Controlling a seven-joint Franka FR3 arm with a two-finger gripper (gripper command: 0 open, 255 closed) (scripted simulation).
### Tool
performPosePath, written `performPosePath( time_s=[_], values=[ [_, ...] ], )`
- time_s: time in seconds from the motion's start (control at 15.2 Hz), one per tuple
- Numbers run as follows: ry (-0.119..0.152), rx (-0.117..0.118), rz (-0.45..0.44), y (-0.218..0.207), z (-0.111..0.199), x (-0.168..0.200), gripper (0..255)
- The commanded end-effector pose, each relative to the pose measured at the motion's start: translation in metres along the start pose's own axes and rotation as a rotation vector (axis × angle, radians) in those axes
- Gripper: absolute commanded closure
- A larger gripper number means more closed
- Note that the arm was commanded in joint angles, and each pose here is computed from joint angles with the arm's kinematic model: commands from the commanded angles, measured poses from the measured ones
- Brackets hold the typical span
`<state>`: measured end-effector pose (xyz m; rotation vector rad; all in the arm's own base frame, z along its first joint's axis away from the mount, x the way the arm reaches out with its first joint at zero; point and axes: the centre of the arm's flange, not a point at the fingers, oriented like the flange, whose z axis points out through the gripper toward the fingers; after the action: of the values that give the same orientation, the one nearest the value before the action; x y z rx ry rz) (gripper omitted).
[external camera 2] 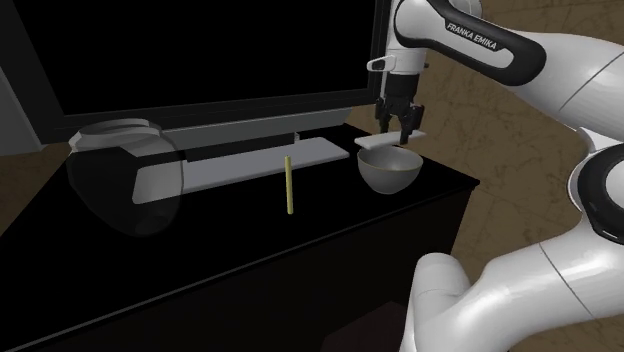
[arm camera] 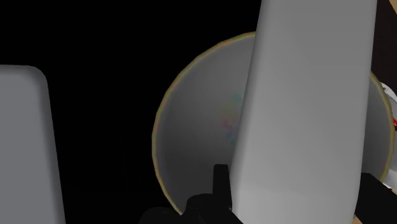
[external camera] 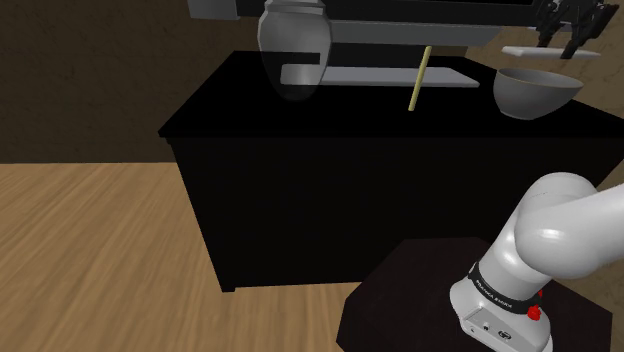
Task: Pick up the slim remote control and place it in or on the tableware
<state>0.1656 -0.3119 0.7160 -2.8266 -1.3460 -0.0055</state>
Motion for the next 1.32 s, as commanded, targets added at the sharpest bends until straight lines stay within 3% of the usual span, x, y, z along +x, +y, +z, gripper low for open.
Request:
performPosePath(
  time_s=[0.0, 0.46, 0.99, 1.06, 1.25],
  values=[
    [0.000, 0.000, 0.000, 0.000, 0.011, 0.000, 255],
    [0.000, 0.000, 0.000, 0.001, 0.046, 0.000, 255],
    [0.000, 0.000, 0.000, 0.001, 0.046, 0.000, 255],
    [0.000, 0.000, 0.000, 0.001, 0.046, 0.000, 0],
    [0.000, 0.000, 0.000, 0.001, 0.046, 0.000, 0]
  ],
)
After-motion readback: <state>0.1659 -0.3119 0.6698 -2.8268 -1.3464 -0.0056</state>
